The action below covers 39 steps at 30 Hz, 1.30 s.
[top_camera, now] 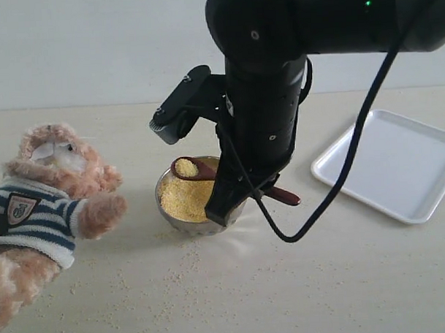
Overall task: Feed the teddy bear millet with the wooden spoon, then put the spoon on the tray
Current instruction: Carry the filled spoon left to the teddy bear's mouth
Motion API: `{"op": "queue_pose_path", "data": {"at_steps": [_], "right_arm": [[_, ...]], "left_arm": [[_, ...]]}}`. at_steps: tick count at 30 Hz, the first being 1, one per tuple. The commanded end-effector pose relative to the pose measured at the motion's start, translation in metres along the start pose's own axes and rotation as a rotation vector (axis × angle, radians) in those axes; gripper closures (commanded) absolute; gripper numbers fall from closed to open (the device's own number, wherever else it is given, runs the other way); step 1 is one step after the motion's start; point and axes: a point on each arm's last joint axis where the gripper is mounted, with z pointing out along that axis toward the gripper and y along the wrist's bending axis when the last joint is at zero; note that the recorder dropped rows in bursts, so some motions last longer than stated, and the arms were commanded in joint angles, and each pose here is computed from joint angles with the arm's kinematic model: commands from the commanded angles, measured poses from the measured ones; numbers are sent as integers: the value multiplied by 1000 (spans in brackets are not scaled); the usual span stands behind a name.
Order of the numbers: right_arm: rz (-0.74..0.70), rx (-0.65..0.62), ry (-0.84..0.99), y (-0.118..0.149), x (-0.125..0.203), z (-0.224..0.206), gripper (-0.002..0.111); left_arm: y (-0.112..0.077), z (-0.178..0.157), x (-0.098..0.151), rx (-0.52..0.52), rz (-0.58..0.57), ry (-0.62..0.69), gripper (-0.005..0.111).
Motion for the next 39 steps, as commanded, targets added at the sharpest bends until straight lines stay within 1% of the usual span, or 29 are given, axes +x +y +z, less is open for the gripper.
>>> {"op": "queue_pose_path", "data": {"at_steps": [1,7,13,21,27,34,39], "right_arm": [[-44,38,-56,4,-11,-25,108],[-95,87,-121,12,-26,-59,108],[-141,91,-167,27,-42,-72,108],[-227,101,-182,50,-67,-62,108],[-270,106,-188,62,-82,-54,108],[-291,167,-184,61,-95,-44,108],[-347,231,-179,62,-103,-35,108]], "left_arm": [[-2,-1,-3,19,-8,-21,102],[-2,-1,-3,19,-8,-21,102],[-2,-1,-3,19,-8,-21,102],[-2,-1,-3,19,-8,-21,102],[-2,-1,-3,19,-8,-21,102],[-2,-1,-3,19,-8,-21,102],[-2,-1,-3,19,-8,-21,102]]}}
